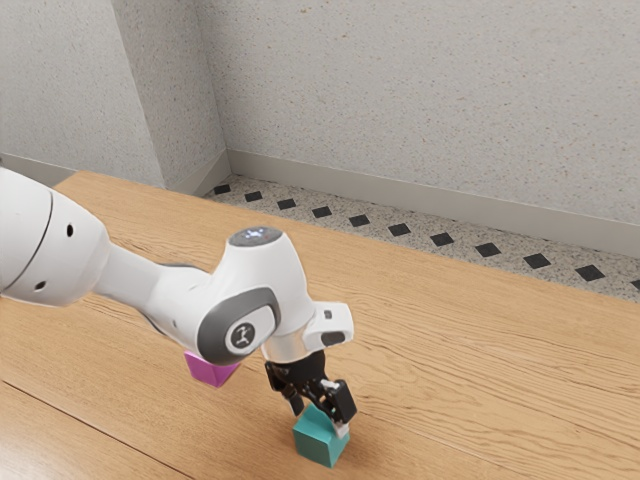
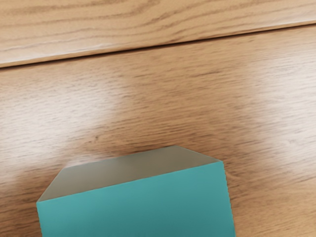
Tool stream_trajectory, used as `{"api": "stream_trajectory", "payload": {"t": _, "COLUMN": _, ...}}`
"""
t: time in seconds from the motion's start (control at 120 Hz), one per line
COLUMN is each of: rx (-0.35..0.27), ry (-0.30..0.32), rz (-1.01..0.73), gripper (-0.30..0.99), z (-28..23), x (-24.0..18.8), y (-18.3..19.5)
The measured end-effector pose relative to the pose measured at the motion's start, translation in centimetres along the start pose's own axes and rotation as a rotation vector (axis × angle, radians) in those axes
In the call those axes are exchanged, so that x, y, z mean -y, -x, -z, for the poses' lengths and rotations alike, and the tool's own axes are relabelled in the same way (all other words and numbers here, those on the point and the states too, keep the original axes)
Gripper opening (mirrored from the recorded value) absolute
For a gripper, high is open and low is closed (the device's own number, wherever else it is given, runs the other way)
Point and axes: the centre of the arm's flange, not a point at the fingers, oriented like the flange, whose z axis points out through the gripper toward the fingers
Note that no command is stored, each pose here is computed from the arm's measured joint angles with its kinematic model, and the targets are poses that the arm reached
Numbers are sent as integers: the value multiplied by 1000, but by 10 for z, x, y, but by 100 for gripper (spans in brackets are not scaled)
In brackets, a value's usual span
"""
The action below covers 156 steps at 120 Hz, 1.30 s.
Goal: Pick up the blue block with one arm, and put the blue block on the pink block with one arm
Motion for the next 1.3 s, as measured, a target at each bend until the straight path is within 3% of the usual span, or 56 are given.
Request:
{"api": "stream_trajectory", "payload": {"t": 0.383, "rx": 29, "ry": 11, "rz": 9, "gripper": 69, "z": -16, "x": 2, "y": -4}}
{"api": "stream_trajectory", "payload": {"t": 0.867, "rx": 13, "ry": 9, "rz": 34, "gripper": 67, "z": -19, "x": 17, "y": -10}}
{"api": "stream_trajectory", "payload": {"t": 1.142, "rx": 7, "ry": 7, "rz": 32, "gripper": 45, "z": -17, "x": 17, "y": -10}}
{"api": "stream_trajectory", "payload": {"t": 1.3, "rx": -34, "ry": -6, "rz": 21, "gripper": 34, "z": 4, "x": 11, "y": -10}}
